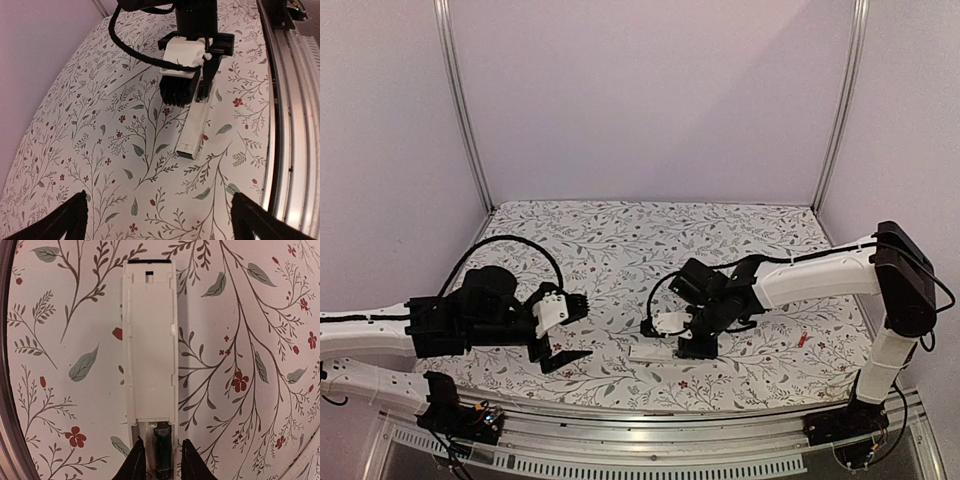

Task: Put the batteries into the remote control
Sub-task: Place the battery in the battery compartment.

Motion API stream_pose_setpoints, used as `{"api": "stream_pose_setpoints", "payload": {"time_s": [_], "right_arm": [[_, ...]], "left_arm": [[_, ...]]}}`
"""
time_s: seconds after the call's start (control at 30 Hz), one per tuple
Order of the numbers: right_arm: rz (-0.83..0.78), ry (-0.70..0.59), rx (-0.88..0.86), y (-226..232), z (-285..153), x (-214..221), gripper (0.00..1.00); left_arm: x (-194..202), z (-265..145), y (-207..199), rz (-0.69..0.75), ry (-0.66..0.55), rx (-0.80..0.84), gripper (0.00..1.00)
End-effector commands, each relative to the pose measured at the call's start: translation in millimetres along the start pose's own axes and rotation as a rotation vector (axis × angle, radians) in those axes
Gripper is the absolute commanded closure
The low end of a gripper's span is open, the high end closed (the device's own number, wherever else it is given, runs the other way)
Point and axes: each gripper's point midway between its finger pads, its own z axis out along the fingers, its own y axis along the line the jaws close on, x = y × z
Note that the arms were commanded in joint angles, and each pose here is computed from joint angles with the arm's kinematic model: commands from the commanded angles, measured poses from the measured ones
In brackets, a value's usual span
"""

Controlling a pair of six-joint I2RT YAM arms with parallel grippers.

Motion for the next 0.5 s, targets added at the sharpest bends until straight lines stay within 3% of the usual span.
{"api": "stream_pose_setpoints", "payload": {"time_s": [0.0, 0.33, 0.4, 0.47], "right_arm": [[0.005, 0.003, 0.001, -1, -2, -8, 0.75], [0.055, -0.252, 0.072, -21, -67, -63, 0.71], [0.15, -0.303, 0.189, -50, -89, -66, 0.73], [0.371, -0.348, 0.369, -97, -123, -51, 0.68]], "left_arm": [[2, -2, 2, -0.01, 0.005, 0.002, 0.0], [-3, -5, 2, -0.014, -0.01, 0.006, 0.0], [-5, -6, 2, -0.017, -0.018, 0.005, 0.0], [-8, -8, 4, -0.02, -0.026, -0.001, 0.0]]}}
